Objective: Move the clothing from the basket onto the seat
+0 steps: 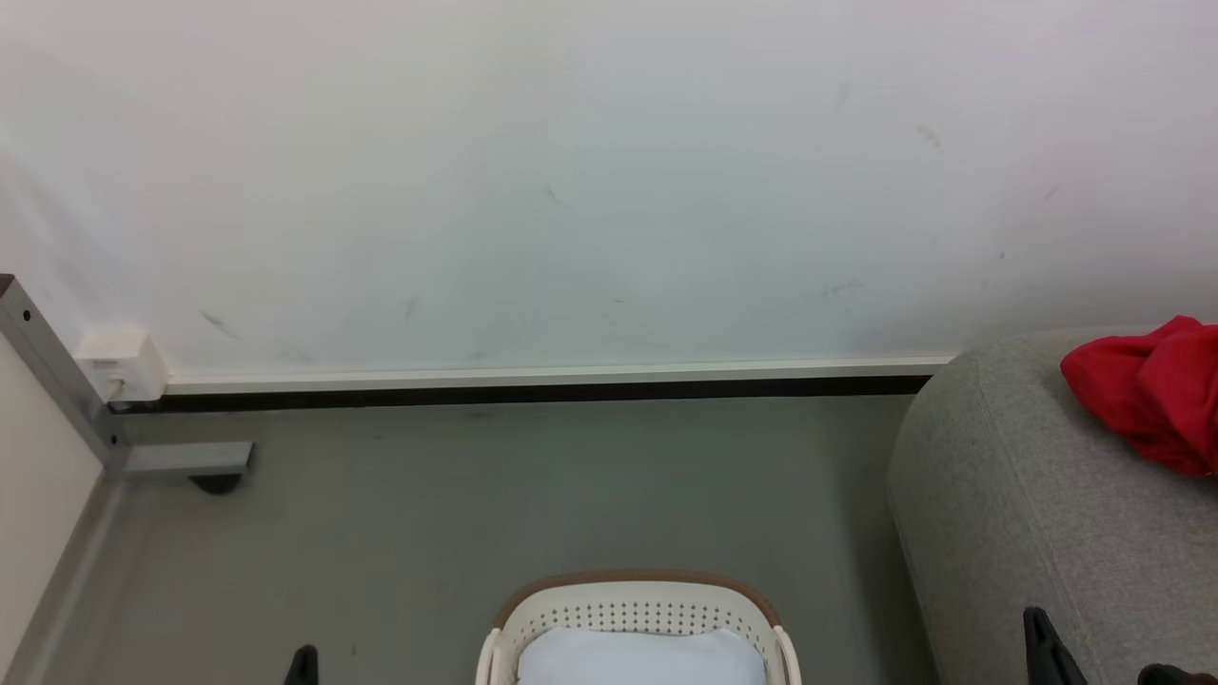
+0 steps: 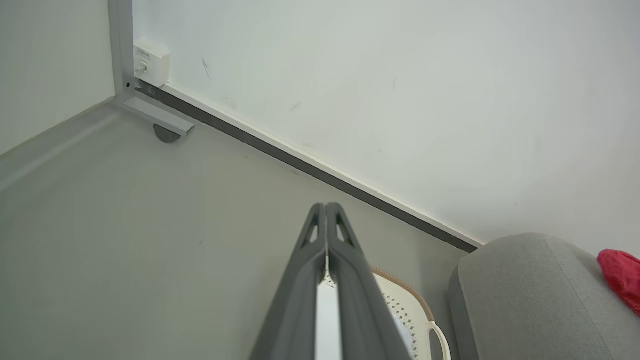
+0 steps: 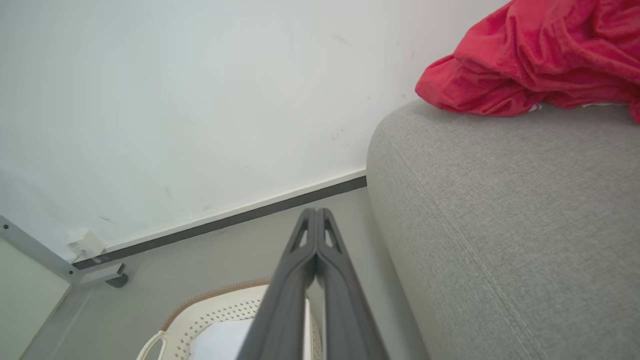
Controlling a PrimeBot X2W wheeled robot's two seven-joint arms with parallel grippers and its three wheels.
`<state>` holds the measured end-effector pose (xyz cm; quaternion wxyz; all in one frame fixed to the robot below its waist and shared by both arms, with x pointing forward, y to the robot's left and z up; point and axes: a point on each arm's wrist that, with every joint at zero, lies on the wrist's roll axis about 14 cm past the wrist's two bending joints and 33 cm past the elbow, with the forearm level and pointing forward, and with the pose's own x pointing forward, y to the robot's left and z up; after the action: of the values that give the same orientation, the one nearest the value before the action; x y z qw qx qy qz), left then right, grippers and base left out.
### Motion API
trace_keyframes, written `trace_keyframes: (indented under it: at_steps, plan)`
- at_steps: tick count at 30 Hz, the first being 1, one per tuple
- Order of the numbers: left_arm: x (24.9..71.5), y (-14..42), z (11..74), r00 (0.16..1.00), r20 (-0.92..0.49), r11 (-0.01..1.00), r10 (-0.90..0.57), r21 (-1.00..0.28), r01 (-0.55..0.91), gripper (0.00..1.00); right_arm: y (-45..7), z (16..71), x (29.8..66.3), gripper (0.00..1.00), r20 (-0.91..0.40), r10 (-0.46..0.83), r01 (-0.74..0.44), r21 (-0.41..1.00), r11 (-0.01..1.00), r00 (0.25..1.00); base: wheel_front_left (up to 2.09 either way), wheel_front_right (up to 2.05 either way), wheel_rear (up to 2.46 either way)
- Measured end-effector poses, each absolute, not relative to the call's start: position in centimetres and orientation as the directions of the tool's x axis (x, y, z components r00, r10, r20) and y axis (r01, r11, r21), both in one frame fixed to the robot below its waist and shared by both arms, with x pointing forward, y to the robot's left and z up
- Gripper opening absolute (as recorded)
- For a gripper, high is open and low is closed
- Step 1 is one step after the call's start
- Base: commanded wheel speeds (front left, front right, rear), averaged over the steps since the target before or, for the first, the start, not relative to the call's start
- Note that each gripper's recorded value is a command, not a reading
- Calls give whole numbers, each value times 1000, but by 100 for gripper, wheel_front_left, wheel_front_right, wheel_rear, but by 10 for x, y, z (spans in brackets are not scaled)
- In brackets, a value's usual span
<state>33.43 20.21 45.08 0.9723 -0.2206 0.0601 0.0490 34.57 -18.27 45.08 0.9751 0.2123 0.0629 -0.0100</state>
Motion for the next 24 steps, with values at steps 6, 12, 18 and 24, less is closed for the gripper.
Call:
trace_keyframes:
  at_steps: [6,12,18,24]
  plan:
    - [338,203,452,986,-149,854,74,-502,-140,0,-186,457,350,0,-117,-9,67,500,863,993,0,0,0]
    - [342,204,455,986,-150,798,74,-583,-149,0,-189,457,352,0,-127,-18,88,575,813,992,0,0,0]
    - [347,205,459,986,-147,745,76,-649,-154,0,-190,461,355,0,-121,-25,98,645,757,992,0,0,0]
    - [350,204,461,987,-147,691,70,-706,-154,0,-192,466,359,0,-115,-28,101,707,700,993,0,0,0]
